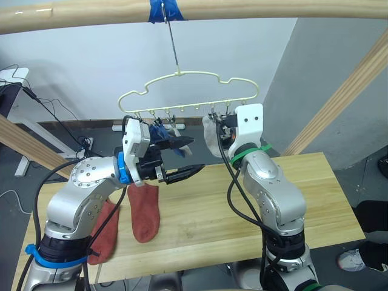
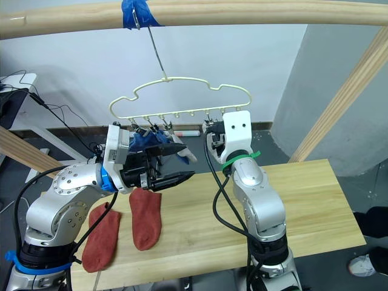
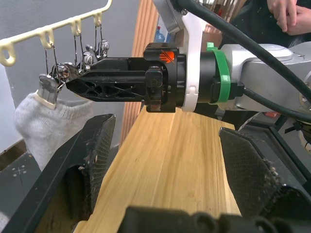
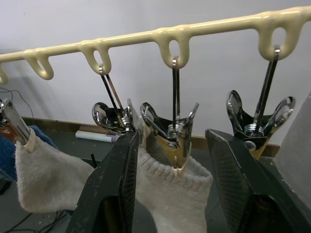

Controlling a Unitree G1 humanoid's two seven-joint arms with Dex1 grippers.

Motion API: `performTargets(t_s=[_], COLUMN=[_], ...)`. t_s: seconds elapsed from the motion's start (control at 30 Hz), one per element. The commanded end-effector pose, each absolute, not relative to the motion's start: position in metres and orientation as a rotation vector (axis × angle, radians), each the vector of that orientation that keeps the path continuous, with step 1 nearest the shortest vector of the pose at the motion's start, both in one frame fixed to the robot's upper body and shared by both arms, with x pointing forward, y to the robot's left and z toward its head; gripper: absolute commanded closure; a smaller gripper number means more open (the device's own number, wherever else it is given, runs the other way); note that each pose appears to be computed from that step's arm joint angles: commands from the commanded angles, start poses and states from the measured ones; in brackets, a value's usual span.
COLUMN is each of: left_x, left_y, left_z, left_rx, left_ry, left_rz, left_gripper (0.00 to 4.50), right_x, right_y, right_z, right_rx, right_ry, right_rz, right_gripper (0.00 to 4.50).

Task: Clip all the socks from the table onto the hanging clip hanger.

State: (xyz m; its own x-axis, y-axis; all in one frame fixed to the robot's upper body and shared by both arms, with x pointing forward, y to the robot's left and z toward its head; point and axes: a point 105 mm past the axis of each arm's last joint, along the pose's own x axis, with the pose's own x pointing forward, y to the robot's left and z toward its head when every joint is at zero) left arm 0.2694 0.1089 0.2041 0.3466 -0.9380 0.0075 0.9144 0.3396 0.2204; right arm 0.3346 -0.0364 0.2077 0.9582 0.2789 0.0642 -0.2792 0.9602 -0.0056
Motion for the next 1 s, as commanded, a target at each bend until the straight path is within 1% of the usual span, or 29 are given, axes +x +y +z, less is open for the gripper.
performTargets(t_s=[0.03, 0.47, 1.0], left_x=[0.266, 0.266, 0.266], left_y=[0.107, 0.107, 0.108], left_z=[0.210, 0.210, 0.209], left_rx=[0.210, 0.213, 0.215], left_ry=[-0.175, -0.175, -0.173], left_rz=[-1.221, -1.219, -1.214], left_gripper=[0.72, 0.72, 0.72], right_x=[0.329, 0.337, 0.338], right_y=[-0.031, -0.027, -0.018], right_z=[0.228, 0.232, 0.235], right_rx=[0.017, 0.004, 0.018], right_ry=[-0.153, -0.182, -0.206], right_rz=[0.309, 0.339, 0.398], right_gripper=[2.26, 2.26, 2.26])
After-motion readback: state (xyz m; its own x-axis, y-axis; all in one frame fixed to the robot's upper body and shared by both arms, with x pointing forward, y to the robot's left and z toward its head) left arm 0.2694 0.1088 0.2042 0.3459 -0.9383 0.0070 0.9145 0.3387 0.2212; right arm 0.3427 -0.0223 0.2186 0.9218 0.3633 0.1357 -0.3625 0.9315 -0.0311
